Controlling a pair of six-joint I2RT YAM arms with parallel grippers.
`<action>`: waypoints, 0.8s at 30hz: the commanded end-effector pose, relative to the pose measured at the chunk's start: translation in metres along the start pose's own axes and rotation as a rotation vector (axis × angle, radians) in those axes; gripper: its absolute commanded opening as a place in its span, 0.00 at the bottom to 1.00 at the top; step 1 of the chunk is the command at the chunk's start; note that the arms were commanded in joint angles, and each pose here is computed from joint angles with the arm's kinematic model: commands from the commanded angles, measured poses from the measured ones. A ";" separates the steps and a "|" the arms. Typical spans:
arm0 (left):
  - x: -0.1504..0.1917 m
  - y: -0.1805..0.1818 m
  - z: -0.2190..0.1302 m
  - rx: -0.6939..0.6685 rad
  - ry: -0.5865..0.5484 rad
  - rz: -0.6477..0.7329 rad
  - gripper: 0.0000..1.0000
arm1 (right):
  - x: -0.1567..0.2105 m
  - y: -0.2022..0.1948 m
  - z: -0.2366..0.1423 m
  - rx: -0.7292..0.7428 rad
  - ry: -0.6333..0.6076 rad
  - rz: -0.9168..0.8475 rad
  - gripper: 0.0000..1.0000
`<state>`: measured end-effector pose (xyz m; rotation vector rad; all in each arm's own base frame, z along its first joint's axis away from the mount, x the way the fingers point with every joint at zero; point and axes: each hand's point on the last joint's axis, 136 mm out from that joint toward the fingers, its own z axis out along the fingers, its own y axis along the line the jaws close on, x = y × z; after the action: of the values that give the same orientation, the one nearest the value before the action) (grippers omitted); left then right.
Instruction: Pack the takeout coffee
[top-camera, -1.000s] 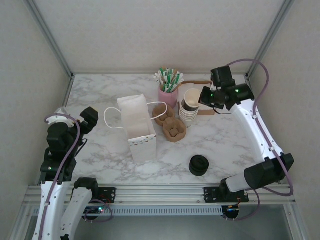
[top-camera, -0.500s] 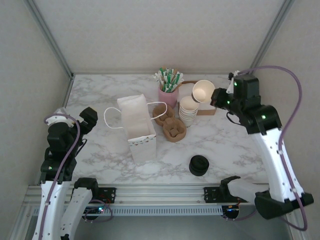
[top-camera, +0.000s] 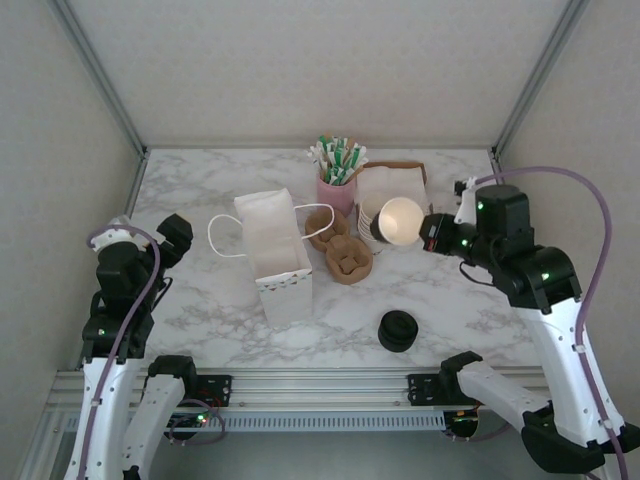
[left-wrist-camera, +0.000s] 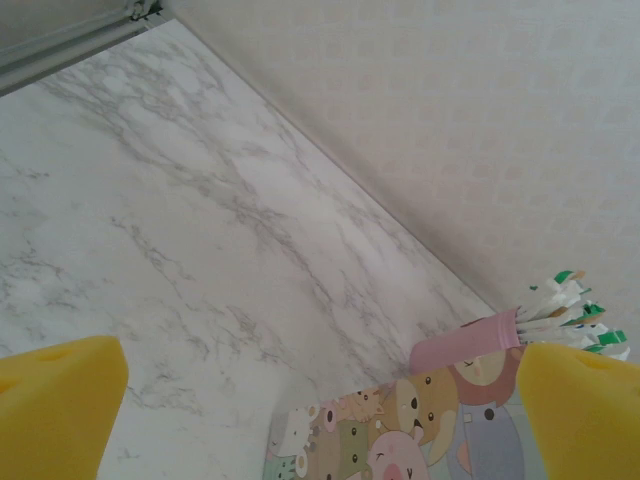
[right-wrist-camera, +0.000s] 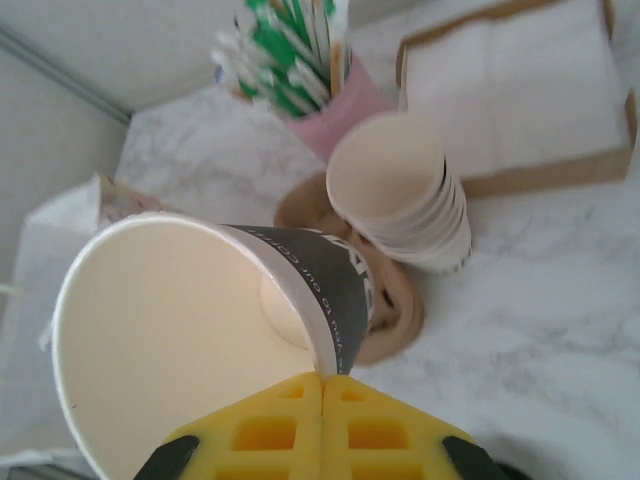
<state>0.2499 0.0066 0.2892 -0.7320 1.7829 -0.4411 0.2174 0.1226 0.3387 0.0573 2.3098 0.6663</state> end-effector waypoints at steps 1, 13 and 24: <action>-0.005 0.007 -0.002 -0.034 -0.024 -0.003 1.00 | 0.032 0.000 0.006 -0.027 0.102 0.019 0.00; -0.006 0.008 -0.001 -0.040 -0.022 0.000 1.00 | 0.112 -0.011 0.073 -0.005 0.299 -0.020 0.00; -0.005 0.006 -0.002 -0.031 -0.019 0.010 1.00 | 0.161 -0.023 0.116 0.063 0.383 -0.061 0.00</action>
<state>0.2498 0.0107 0.2875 -0.7474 1.7821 -0.4212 0.1713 0.1827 0.1586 -0.1401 2.7211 0.6130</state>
